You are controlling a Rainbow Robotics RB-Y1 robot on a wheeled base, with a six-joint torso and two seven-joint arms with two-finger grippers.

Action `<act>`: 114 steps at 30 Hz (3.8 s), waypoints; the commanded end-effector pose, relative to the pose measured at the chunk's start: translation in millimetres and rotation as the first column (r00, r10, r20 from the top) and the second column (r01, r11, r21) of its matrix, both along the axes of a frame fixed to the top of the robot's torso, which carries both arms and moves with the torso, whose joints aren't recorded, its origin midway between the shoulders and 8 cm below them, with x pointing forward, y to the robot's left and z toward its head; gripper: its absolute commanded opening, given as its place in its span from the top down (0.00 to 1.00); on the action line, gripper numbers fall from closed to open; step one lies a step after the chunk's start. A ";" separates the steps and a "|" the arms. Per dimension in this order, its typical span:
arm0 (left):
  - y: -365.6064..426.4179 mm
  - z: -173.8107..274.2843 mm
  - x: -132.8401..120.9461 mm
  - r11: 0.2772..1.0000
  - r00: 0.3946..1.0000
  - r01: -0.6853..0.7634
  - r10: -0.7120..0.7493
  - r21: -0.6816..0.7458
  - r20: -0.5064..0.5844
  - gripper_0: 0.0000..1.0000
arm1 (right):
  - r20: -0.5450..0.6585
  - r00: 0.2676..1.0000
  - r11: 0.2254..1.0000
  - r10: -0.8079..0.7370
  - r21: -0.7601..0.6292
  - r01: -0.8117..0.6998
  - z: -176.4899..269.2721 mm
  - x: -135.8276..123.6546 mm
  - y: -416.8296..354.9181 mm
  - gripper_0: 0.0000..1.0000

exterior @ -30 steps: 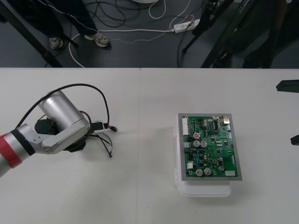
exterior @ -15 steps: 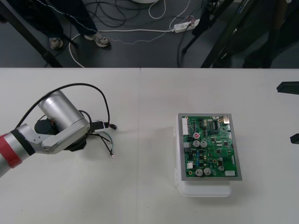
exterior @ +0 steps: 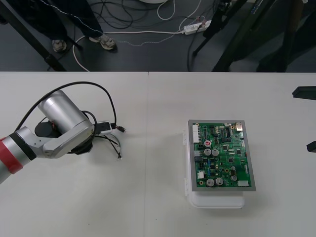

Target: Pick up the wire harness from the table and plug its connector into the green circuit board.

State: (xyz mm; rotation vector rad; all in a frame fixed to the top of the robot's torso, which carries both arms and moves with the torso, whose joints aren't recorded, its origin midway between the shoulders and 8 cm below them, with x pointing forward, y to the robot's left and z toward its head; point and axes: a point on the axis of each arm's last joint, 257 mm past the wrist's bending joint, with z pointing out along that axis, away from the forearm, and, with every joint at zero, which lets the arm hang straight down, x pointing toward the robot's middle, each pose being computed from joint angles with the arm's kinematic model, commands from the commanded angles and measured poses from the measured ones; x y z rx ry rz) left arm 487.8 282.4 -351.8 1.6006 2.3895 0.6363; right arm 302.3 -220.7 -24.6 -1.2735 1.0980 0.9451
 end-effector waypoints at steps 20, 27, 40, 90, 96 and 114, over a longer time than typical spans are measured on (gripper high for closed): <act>-104.3 204.7 33.9 0.861 0.932 0.225 -0.054 -0.455 0.359 1.00 | 0.016 1.000 1.000 0.010 0.011 -0.010 -3.8 -4.0 2.2 0.00; -119.2 253.1 13.7 0.799 0.882 0.312 -0.042 -0.514 0.470 1.00 | 0.016 1.000 1.000 0.010 0.011 -0.010 -3.8 -4.0 2.2 0.00; -175.1 293.8 -25.1 0.713 0.756 0.526 -0.143 -0.463 0.638 1.00 | 0.016 1.000 1.000 0.010 0.011 -0.010 -3.8 -4.0 2.2 0.00; -306.5 355.1 -34.4 0.555 0.500 0.756 -0.148 -0.347 0.853 1.00 | -0.269 0.941 0.957 -0.203 0.149 0.249 31.0 19.9 12.2 0.00; -307.3 358.8 -34.6 0.551 0.490 0.761 -0.141 -0.344 0.860 1.00 | -0.279 0.929 0.933 -0.242 0.198 0.302 45.1 24.3 26.8 0.00; -323.8 358.8 -43.6 0.518 0.479 0.783 -0.150 -0.344 0.865 1.00 | -0.336 0.891 0.852 -0.305 0.322 0.413 46.6 32.0 63.9 0.00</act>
